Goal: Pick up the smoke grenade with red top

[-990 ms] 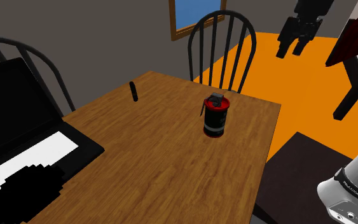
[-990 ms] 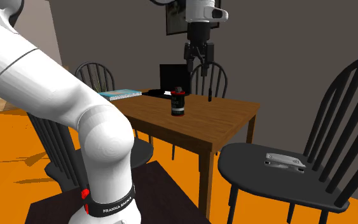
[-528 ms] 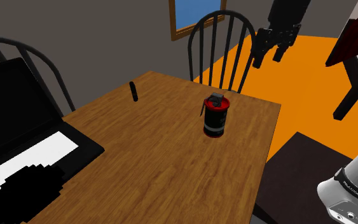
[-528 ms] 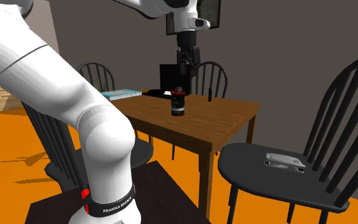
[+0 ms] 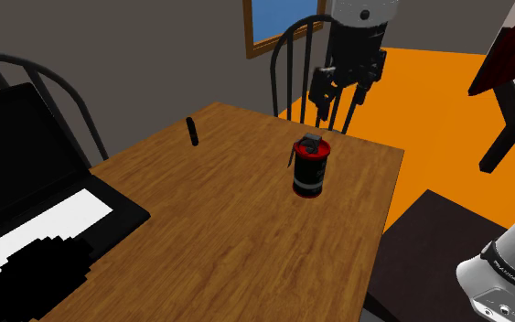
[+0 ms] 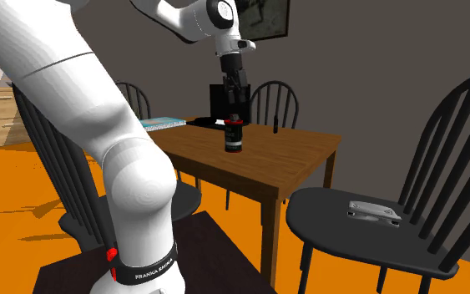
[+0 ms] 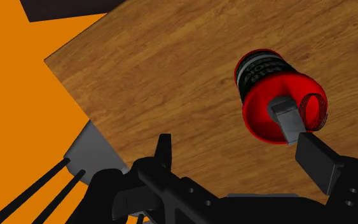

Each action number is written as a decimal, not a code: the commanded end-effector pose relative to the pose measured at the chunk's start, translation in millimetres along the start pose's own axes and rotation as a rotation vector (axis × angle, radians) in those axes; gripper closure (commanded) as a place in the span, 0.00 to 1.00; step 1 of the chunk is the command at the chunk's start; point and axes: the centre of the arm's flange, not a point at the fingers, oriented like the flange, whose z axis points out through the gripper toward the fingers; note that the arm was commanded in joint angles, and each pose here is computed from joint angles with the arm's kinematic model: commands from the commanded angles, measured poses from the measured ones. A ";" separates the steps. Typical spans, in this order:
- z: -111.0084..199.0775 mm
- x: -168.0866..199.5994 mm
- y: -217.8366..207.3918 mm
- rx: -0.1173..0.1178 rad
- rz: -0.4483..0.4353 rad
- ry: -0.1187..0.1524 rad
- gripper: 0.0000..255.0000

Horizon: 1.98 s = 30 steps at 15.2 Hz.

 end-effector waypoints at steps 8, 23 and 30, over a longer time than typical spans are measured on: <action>33.2 -1.7 -83.4 -0.082 0.014 0.025 0.00; 56.8 -4.7 -85.5 -0.082 0.014 0.025 1.00; 25.7 -0.8 -82.6 -0.082 0.014 0.025 1.00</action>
